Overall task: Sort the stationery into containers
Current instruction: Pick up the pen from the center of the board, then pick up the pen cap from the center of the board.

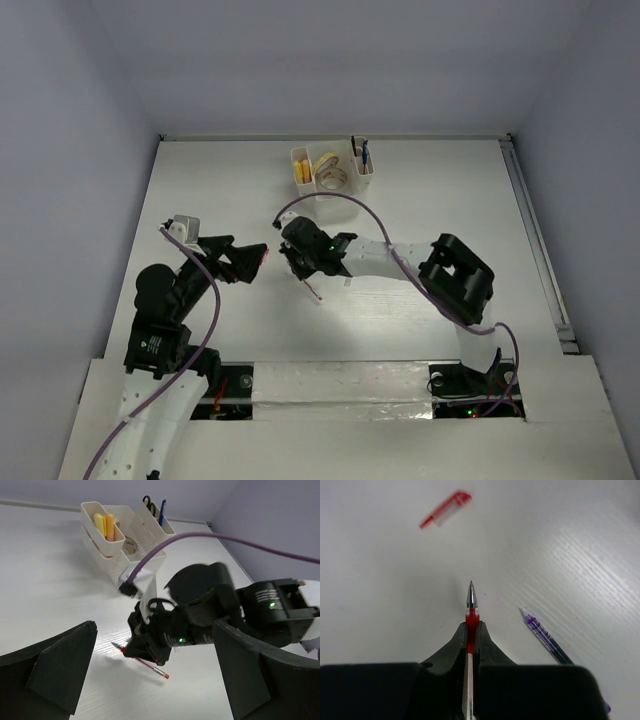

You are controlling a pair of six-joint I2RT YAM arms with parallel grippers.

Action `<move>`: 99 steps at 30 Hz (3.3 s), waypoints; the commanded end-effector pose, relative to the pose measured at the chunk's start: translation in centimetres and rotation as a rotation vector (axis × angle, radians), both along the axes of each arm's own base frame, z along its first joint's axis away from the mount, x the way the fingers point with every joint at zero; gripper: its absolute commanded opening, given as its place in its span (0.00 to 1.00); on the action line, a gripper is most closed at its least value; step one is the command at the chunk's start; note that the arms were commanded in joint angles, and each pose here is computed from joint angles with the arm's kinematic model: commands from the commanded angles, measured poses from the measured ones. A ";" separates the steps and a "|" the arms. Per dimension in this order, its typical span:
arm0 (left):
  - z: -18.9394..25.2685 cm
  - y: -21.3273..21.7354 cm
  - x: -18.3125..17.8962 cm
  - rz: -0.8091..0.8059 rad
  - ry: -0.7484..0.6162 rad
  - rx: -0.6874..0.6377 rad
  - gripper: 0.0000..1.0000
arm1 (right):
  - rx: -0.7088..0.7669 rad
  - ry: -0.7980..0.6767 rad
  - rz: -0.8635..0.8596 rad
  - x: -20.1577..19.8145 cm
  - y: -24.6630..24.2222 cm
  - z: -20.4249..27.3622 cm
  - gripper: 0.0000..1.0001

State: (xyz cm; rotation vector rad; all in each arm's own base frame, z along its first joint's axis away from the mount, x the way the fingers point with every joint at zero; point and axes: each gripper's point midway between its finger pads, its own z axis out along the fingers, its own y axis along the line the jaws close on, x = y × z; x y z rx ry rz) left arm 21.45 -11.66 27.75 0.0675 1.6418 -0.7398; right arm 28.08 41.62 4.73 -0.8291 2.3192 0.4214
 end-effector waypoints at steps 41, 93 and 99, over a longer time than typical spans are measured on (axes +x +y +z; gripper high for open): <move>-2.7 -3.3 1.5 -0.186 0.137 -0.018 0.33 | 1.252 -0.092 0.175 -4.2 4.0 31.9 0.00; 1.1 -0.4 0.8 -0.031 -0.018 0.051 0.00 | 0.193 0.001 -0.223 6.7 8.0 1.8 0.46; 1.1 -0.4 0.7 -0.034 -0.021 0.051 0.00 | 0.084 -0.040 -0.220 6.6 8.5 -0.3 0.47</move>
